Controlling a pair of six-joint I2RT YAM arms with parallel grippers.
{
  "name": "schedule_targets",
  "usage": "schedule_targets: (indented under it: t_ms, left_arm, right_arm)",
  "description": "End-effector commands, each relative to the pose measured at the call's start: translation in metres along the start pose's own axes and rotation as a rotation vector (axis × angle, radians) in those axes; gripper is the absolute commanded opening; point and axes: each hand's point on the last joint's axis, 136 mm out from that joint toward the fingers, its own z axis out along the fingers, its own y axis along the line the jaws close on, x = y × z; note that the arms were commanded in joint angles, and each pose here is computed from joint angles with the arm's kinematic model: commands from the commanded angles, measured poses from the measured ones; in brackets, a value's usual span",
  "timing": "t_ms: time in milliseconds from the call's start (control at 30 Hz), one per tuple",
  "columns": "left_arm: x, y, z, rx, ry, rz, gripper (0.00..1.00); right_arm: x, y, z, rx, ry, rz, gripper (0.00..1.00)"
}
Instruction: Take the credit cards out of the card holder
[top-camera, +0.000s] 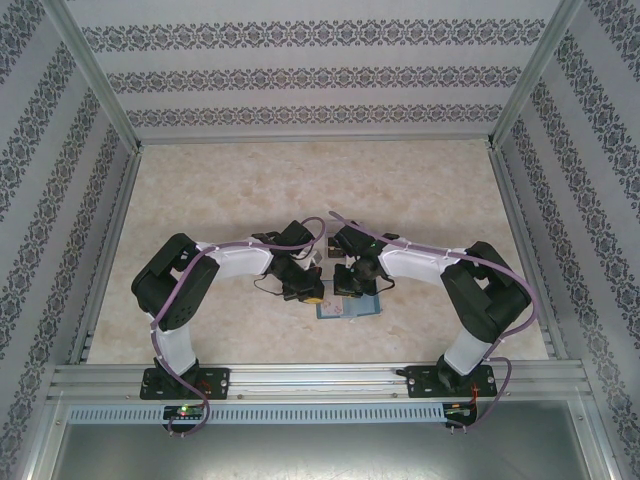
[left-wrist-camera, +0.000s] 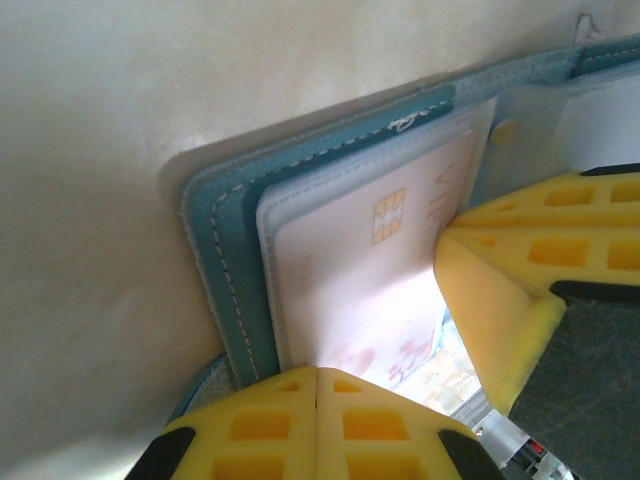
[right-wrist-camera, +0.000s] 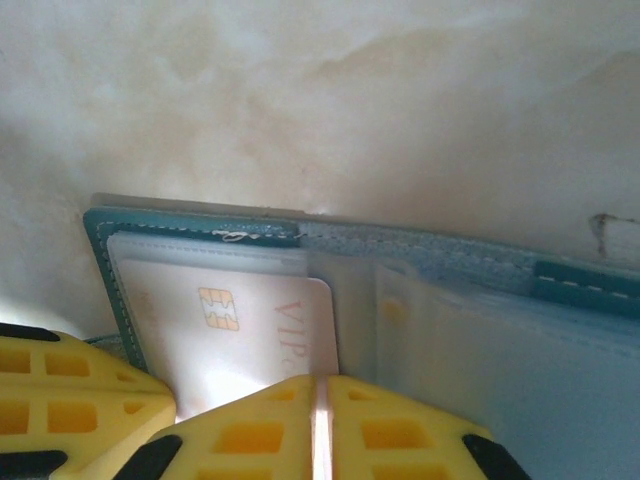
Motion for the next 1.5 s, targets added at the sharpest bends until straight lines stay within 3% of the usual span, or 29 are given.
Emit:
schedule_targets:
  t_ms: [0,200,433,767,1100,1467]
  left_arm:
    - [0.005,0.006,0.0,-0.04,0.002,0.018,0.0]
    - [0.005,0.007,0.0,-0.042,0.003,0.017,0.0]
    - [0.005,0.007,-0.002,-0.046,-0.004,0.018,0.0]
    - [0.006,0.007,-0.008,-0.059,-0.021,0.022,0.06]
    - [0.006,0.009,-0.006,-0.062,-0.018,0.018,0.07]
    - [0.007,0.019,-0.001,-0.091,-0.01,0.005,0.0]
  right_arm:
    - [0.007,0.006,0.01,-0.042,0.032,0.003,0.12]
    - [0.006,0.011,0.008,-0.071,0.03,0.0,0.07]
    - [0.005,0.007,0.01,-0.057,0.026,0.009,0.2]
    - [0.003,-0.023,0.001,0.158,-0.008,-0.025,0.33]
    - [0.001,-0.022,-0.007,0.185,-0.034,-0.052,0.34]
    - [0.004,-0.025,-0.004,0.2,-0.023,-0.062,0.33]
